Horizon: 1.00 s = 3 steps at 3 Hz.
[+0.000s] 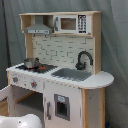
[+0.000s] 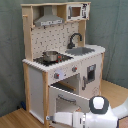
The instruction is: Play with the kitchen
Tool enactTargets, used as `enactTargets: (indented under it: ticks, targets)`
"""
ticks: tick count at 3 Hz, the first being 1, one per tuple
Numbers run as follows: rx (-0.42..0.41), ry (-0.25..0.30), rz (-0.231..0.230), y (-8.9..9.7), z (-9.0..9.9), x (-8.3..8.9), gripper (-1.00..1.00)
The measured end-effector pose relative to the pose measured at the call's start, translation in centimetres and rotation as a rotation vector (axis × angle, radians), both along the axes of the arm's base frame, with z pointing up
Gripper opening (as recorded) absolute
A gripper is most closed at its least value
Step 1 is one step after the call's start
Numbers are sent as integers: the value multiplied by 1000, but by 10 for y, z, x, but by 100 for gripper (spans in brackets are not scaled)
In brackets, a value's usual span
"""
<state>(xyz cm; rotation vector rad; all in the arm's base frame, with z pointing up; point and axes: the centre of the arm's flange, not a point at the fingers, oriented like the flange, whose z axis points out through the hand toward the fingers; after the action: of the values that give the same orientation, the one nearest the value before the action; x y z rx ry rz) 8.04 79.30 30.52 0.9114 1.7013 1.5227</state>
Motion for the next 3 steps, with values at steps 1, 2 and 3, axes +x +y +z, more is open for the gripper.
enactTargets:
  ticks: [1,2,3]
  targets:
    - [54,44,17,-6,-7,0,100]
    - [114,79,20,-12,-8,1,100]
    - [200,118,11,-16,-3,0,100]
